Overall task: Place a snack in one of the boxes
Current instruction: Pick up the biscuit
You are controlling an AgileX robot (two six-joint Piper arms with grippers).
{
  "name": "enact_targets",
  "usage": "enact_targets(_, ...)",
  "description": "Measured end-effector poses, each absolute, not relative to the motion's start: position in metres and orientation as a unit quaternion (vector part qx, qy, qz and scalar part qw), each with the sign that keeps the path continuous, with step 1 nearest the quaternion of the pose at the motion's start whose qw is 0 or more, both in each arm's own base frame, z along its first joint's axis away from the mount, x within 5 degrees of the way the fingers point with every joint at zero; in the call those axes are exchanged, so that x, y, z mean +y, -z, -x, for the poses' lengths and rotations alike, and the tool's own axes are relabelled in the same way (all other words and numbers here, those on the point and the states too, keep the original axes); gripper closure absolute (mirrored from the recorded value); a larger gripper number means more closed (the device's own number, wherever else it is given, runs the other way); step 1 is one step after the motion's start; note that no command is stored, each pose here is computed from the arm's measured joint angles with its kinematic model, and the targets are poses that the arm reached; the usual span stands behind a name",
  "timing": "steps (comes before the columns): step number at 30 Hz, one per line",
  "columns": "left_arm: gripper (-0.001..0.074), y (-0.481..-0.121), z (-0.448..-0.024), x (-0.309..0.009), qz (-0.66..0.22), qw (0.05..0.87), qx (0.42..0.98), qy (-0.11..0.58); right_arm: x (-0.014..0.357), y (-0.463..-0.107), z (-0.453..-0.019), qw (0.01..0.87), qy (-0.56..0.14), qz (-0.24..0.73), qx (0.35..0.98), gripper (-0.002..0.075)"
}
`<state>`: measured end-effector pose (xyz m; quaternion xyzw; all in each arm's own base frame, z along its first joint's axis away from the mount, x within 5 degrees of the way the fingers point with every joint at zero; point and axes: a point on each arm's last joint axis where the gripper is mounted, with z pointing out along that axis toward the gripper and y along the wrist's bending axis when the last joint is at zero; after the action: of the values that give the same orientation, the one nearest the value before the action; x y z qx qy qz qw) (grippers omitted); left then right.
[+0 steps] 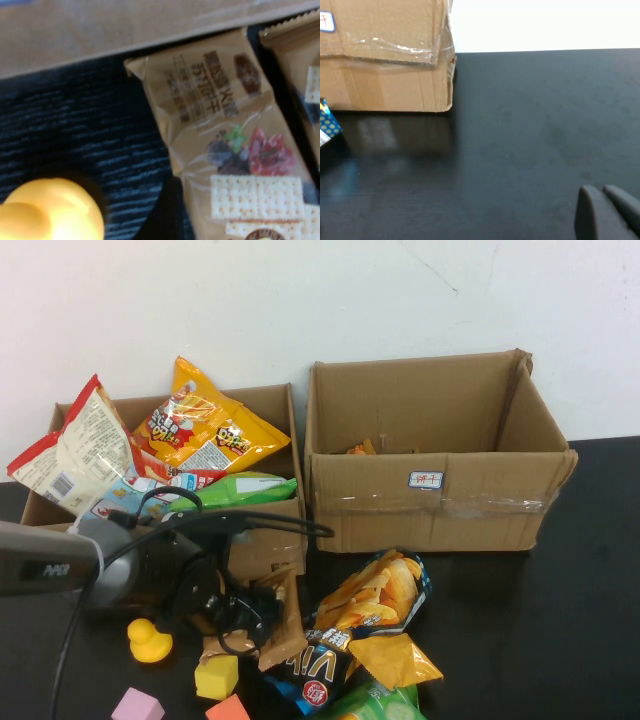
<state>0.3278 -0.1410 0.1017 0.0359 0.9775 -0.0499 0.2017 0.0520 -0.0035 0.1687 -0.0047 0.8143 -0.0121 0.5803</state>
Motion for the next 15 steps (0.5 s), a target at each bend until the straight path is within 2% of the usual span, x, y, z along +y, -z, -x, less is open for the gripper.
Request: enact_targets(15,0.005,-0.096,-0.332,-0.126,0.006,0.188,0.981,0.039,-0.003,-0.169,-0.052,0.58,0.012,0.005,0.814,0.0727)
